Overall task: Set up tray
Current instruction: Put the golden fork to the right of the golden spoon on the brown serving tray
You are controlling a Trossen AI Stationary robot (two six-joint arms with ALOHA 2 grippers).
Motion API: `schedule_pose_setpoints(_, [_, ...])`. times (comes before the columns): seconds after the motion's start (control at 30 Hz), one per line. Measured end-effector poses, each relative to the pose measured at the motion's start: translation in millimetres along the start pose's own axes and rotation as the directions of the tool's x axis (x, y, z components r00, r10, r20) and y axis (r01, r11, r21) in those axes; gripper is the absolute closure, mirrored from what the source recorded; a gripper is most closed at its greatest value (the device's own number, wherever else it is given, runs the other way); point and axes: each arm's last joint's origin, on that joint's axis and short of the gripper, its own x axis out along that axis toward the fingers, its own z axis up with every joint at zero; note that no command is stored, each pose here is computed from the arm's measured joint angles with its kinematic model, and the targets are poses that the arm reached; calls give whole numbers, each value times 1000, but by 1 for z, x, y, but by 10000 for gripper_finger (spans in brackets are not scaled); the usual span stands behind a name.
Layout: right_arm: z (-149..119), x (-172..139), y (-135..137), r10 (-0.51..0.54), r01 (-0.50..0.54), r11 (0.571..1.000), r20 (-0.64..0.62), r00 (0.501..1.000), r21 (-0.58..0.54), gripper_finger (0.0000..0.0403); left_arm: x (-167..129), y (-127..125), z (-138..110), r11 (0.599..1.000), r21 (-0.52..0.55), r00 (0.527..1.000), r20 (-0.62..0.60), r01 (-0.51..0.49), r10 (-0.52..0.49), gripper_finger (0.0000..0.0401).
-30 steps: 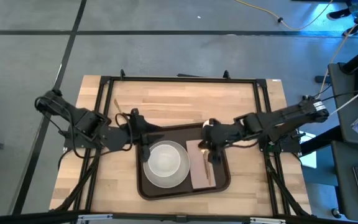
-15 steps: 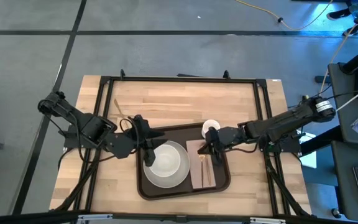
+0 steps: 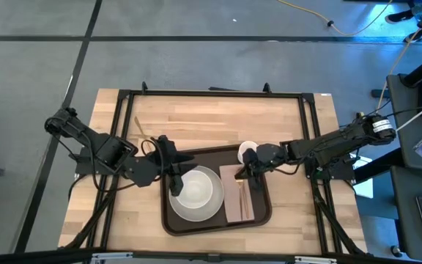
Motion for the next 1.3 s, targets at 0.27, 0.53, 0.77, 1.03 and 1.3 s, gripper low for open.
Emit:
schedule_pose_setpoints(0.27, [-3, 0, -9, -9, 9, 1000, -4, 1000, 6, 403, 0, 0, 0, 1000, 2, 1000, 0, -1, 1, 285])
schedule_pose_setpoints(0.53, [-5, 0, -10, -8, 8, 999, -4, 1000, -33, 403, 0, 0, 0, 1000, 5, 1000, -2, -2, 2, 287])
schedule_pose_setpoints(0.77, [-3, 0, -9, -1, 2, 997, 8, 1000, -72, 399, 0, 0, 0, 1000, 6, 1000, -2, -3, 3, 288])
schedule_pose_setpoints(1.03, [-3, 0, -9, -1, 3, 992, 17, 1000, -124, 383, 0, 0, 0, 1000, 6, 1000, -3, -2, 2, 287])
schedule_pose_setpoints(1.3, [-3, 0, -9, 2, 2, 977, 21, 1000, -214, 390, 0, 0, -1, 1000, 8, 1000, -5, -3, 3, 288])
